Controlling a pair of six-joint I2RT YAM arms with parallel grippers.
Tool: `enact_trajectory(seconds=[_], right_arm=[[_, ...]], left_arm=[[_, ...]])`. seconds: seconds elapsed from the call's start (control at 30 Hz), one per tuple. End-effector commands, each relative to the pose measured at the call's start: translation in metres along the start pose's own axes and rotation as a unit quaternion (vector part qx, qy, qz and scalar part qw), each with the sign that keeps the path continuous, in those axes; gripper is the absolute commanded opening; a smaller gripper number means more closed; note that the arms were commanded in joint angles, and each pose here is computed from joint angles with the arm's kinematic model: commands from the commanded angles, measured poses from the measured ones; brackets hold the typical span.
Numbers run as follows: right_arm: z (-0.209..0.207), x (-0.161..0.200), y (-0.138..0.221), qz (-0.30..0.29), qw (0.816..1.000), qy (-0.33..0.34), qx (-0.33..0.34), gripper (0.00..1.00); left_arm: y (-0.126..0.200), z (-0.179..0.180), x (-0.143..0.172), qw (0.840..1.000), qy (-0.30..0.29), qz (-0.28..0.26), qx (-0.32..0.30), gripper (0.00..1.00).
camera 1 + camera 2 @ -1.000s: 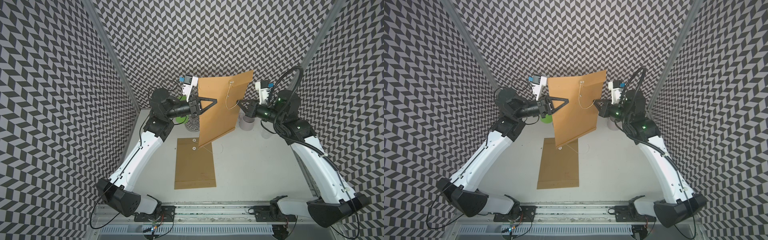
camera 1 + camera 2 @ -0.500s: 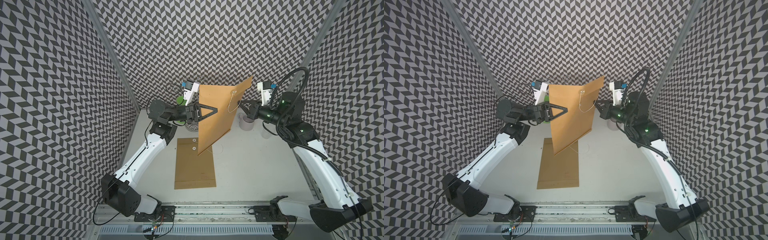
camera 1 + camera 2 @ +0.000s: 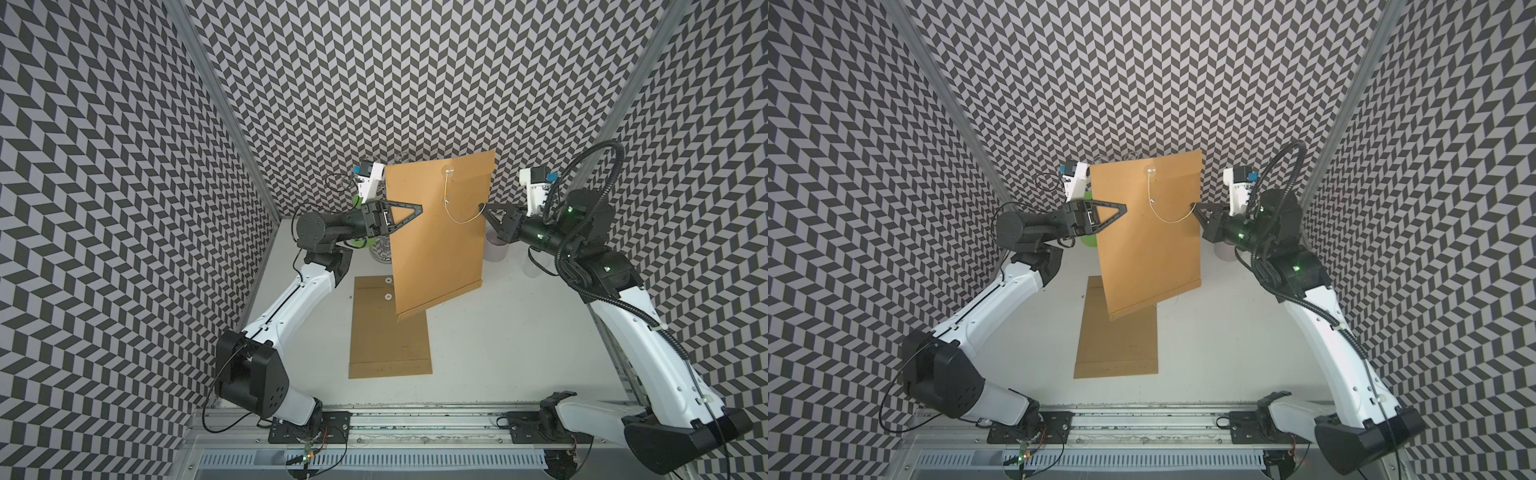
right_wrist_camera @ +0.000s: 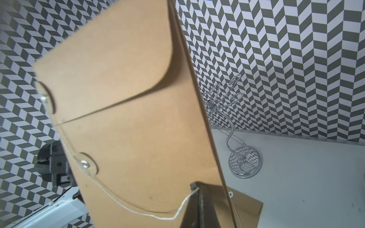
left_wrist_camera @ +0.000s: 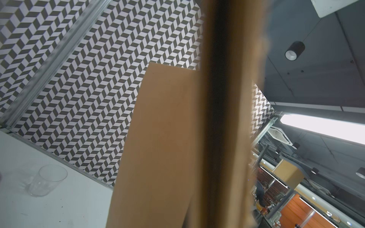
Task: Close the mouth of the file bag
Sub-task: Close the file bag.
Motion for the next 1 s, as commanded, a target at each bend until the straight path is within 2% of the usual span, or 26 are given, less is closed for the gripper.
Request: enact_trajectory(seconds=[0.0, 0.1, 0.33, 0.77, 0.87, 0.97], right_arm=[[0.001, -0.001, 0.001, -0.015, 1.000, 0.003, -0.002, 0.00], [0.000, 0.005, -0.009, -0.010, 1.000, 0.000, -0.005, 0.00], [0.002, 0.033, -0.039, 0.016, 0.999, -0.014, -0.024, 0.00], [0.045, 0.056, -0.068, 0.038, 0.995, -0.031, -0.086, 0.00], [0.043, 0.055, -0.065, 0.037, 0.996, -0.023, -0.074, 0.00], [0.038, 0.054, -0.057, 0.038, 0.998, -0.008, -0.049, 0.00]], left_arm=[[-0.001, -0.022, -0.001, 0.997, 0.021, -0.029, 0.062, 0.00], [-0.006, -0.026, 0.005, 0.995, 0.032, -0.026, 0.086, 0.00], [-0.019, -0.026, 0.011, 0.996, 0.033, -0.020, 0.086, 0.00], [-0.027, -0.022, 0.018, 0.994, 0.041, -0.014, 0.096, 0.00], [-0.018, -0.013, 0.011, 0.997, 0.029, -0.024, 0.067, 0.00], [-0.002, 0.004, -0.001, 0.999, 0.000, -0.039, 0.007, 0.00]])
Point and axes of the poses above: each gripper's point midway between its finger pads, its own y axis back along the fingers, its own z axis along the line the jaws close on, x = y × z, the point moved 1 cm from there along y, back along the fingers, and after that the axes turned 2 degrees about y, right-handed, at the moved point
